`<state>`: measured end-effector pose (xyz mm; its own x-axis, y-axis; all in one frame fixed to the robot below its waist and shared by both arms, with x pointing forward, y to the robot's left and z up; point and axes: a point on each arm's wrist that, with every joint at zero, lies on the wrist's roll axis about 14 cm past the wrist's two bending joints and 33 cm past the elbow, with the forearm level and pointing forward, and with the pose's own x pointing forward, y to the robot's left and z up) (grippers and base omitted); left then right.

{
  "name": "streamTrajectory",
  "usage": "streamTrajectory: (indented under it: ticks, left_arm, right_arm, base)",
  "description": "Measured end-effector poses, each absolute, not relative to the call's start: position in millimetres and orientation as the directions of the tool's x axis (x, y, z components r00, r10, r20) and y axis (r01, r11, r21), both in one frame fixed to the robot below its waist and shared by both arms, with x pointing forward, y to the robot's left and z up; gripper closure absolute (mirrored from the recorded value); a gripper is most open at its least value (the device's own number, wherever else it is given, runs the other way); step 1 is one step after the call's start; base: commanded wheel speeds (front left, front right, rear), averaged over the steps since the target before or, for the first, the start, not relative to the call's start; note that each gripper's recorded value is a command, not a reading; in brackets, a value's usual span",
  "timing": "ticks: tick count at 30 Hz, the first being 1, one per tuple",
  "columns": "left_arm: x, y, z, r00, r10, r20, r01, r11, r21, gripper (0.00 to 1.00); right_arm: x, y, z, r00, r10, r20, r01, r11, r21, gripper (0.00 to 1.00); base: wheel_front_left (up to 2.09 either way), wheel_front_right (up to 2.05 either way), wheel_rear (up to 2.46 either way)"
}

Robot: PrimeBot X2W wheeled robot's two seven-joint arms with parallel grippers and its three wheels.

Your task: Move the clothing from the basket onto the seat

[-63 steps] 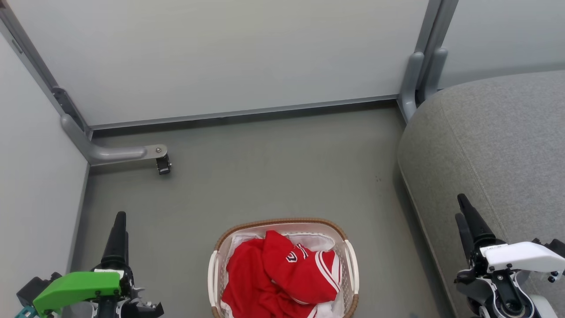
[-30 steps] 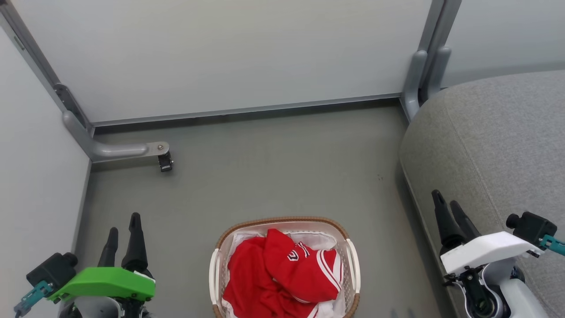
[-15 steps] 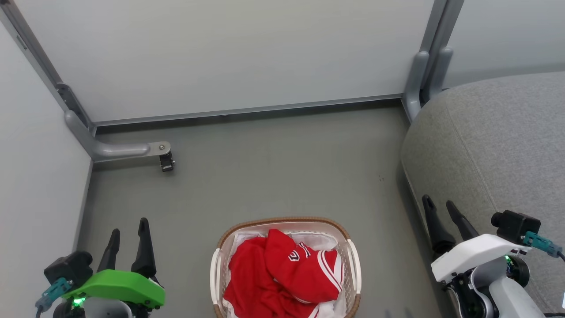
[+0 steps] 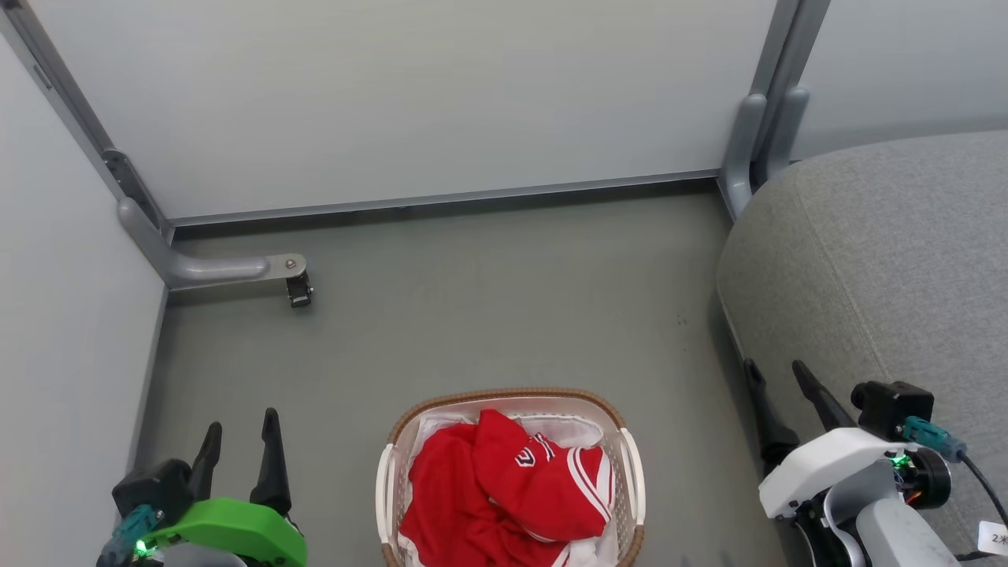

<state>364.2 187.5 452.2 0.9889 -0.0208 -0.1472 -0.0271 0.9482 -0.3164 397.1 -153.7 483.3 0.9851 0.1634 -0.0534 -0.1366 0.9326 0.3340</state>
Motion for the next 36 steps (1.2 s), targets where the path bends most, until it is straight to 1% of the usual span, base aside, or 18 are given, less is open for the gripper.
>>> streamTrajectory:
  ticks: [12,28,32,36]
  left_arm:
    - [360.2,184.9,447.6,0.989,-0.024,-0.147,-0.012,0.971,-0.239,0.0]
    - [365.0,188.2,464.3,0.997,-0.002,-0.073,-0.01,0.987,-0.16,0.0]
    - [364.9,189.6,464.2,0.998,0.0,-0.068,-0.01,0.988,-0.153,0.0]
    - [364.4,188.4,461.7,0.997,-0.007,-0.071,-0.002,0.991,-0.134,0.0]
  right_arm:
    - [394.0,-148.2,472.6,0.979,0.187,-0.077,-0.166,0.961,0.222,0.0]
    - [398.4,-152.6,485.8,0.986,0.166,-0.018,-0.162,0.977,0.137,0.0]
    - [399.4,-153.8,490.0,0.988,0.157,0.0,-0.156,0.981,0.118,0.0]
    - [398.8,-153.6,486.6,0.988,0.157,-0.008,-0.156,0.983,0.096,0.0]
  base:
    - [0.0,0.0,0.0]
    - [0.0,0.0,0.0]
    - [0.0,0.0,0.0]
    - [0.0,0.0,0.0]
